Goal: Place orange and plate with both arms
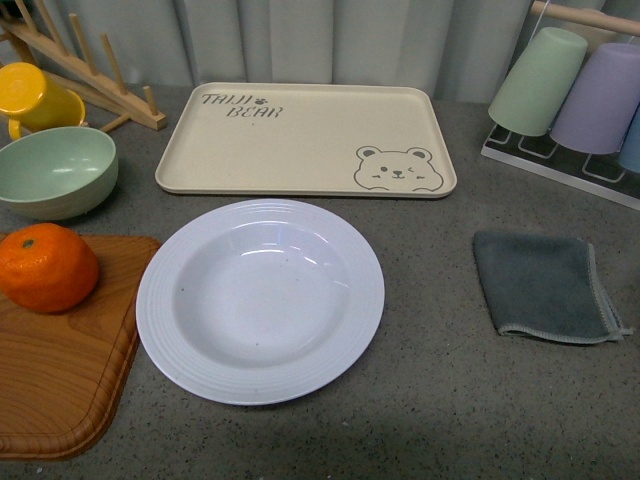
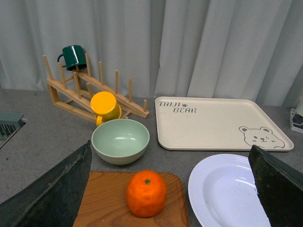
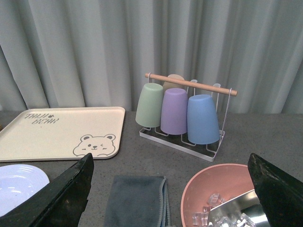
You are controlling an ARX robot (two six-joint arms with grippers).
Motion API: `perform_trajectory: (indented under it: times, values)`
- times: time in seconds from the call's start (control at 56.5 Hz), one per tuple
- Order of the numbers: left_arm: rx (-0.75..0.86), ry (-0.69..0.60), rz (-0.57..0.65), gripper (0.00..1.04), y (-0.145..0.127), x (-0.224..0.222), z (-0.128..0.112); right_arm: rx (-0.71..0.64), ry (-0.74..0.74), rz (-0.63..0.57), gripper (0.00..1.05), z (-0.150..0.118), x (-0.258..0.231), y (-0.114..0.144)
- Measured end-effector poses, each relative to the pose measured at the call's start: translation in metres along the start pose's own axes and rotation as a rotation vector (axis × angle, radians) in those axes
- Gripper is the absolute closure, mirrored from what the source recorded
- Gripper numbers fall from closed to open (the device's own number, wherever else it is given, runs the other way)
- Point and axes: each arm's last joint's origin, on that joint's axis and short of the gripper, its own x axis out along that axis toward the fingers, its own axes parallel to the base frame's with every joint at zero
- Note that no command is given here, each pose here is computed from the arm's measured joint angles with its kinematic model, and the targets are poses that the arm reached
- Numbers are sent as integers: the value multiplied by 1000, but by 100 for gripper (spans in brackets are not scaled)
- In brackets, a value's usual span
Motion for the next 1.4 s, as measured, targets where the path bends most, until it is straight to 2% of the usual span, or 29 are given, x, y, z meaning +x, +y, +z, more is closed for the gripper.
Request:
perform_trajectory:
  times: [1.399]
  values:
    - [0, 0, 0, 7, 0, 0, 0, 0, 0, 0, 9, 0, 0, 0]
